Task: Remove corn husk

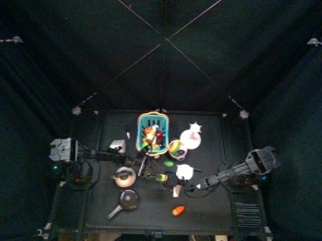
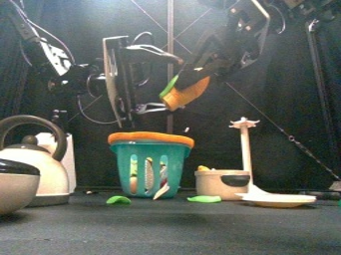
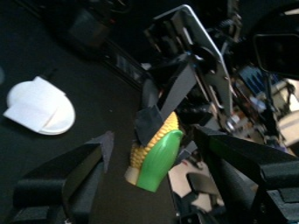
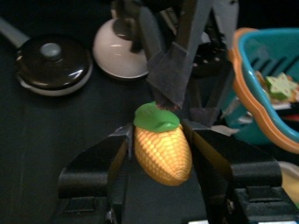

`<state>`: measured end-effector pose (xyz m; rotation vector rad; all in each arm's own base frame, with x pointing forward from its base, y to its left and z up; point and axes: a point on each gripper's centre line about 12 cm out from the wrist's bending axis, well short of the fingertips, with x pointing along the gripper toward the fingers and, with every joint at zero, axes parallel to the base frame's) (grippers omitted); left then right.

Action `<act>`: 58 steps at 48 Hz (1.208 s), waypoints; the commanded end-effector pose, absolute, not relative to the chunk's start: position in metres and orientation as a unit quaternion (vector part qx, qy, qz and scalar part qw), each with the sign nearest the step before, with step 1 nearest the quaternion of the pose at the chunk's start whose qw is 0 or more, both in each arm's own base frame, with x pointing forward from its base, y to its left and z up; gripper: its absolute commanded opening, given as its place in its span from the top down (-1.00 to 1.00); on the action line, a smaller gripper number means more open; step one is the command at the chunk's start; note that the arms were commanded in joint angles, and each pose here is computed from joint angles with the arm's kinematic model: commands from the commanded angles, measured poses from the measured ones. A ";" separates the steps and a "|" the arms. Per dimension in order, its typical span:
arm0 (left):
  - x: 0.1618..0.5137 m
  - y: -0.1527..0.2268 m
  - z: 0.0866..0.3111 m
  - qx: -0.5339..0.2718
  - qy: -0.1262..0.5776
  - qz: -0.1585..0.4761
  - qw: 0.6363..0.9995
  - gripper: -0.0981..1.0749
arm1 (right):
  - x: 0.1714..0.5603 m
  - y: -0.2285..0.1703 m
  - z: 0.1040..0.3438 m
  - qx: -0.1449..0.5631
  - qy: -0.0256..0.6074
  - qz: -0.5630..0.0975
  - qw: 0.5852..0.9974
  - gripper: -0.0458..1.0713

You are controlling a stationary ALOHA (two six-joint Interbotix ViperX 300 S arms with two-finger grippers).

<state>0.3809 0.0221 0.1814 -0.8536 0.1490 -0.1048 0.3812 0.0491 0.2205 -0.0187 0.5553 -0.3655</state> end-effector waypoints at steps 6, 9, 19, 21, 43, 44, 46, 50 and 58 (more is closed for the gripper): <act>0.385 0.027 0.192 -0.427 0.076 0.004 0.901 -0.92 | 0.382 0.039 0.243 0.028 0.258 -0.243 0.935 -0.13; 0.387 0.028 0.193 -0.426 0.078 0.015 0.901 -0.92 | 0.383 0.039 0.243 0.028 0.258 -0.244 0.934 -0.13; 0.394 0.023 0.205 -0.422 0.068 0.013 0.904 -0.92 | 0.381 0.036 0.238 0.028 0.265 -0.251 0.931 -0.13; 0.395 0.023 0.205 -0.423 0.069 0.014 0.903 -0.92 | 0.381 0.036 0.237 0.027 0.266 -0.251 0.930 -0.13; 0.387 0.011 0.208 -0.421 0.073 0.001 0.904 -0.92 | 0.378 0.029 0.229 0.031 0.278 -0.262 0.924 -0.13; 0.387 0.012 0.208 -0.422 0.073 0.001 0.904 -0.92 | 0.378 0.029 0.228 0.030 0.278 -0.262 0.924 -0.13; 0.388 0.012 0.207 -0.423 0.074 0.002 0.903 -0.92 | 0.379 0.028 0.229 0.030 0.277 -0.262 0.924 -0.13; 0.389 0.012 0.205 -0.425 0.077 0.004 0.902 -0.92 | 0.379 0.028 0.228 0.031 0.278 -0.263 0.923 -0.13; 0.392 0.013 0.198 -0.430 0.081 0.011 0.899 -0.92 | 0.380 0.029 0.229 0.031 0.277 -0.259 0.925 -0.13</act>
